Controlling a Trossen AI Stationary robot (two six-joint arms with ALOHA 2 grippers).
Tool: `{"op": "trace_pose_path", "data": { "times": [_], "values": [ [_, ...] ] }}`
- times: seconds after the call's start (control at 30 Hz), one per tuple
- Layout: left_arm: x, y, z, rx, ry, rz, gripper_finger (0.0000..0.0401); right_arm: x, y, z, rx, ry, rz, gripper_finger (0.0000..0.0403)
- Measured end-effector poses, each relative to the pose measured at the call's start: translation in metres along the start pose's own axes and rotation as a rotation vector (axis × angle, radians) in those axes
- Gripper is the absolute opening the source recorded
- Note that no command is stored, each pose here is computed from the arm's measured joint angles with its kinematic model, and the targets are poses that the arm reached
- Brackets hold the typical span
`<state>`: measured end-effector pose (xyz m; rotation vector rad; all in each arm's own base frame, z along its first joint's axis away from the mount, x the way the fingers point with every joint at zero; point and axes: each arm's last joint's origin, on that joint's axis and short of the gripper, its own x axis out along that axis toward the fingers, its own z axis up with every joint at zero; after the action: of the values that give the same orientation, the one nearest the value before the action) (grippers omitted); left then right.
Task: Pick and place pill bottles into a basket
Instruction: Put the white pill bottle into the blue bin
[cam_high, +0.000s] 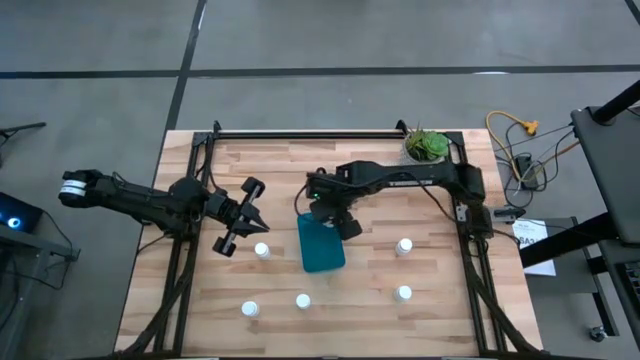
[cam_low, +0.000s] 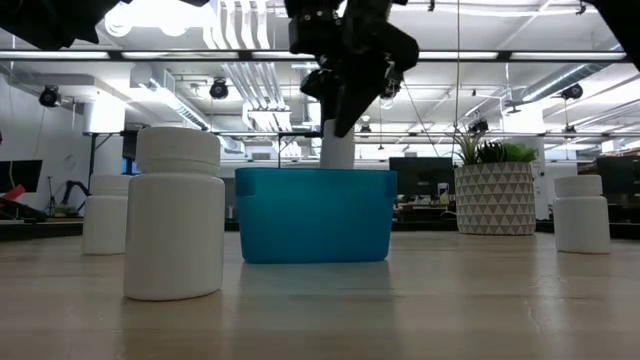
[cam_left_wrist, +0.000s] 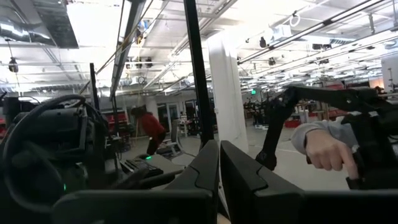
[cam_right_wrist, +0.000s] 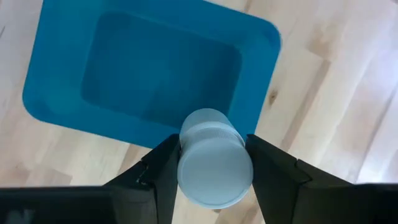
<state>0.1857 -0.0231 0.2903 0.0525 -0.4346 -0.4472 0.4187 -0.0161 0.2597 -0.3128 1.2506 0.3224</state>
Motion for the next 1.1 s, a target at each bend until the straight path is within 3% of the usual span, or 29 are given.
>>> {"op": "trace_pose_path", "data": {
  "times": [0.6,0.77,1.1],
  "values": [
    [0.000,0.000,-0.002,-0.007,0.017,0.000,0.0000,0.040,-0.003,0.001,-0.048,0.021,0.005,0.0156],
    [0.000,0.000,-0.002,-0.007,0.017,0.000,0.0000,0.048,-0.004,-0.004,-0.068,0.067,-0.053,0.0156],
    [0.000,0.000,-0.002,-0.007,0.018,0.000,0.0000,0.052,-0.005,-0.002,-0.078,0.016,-0.049,0.0156]
  ]
}}
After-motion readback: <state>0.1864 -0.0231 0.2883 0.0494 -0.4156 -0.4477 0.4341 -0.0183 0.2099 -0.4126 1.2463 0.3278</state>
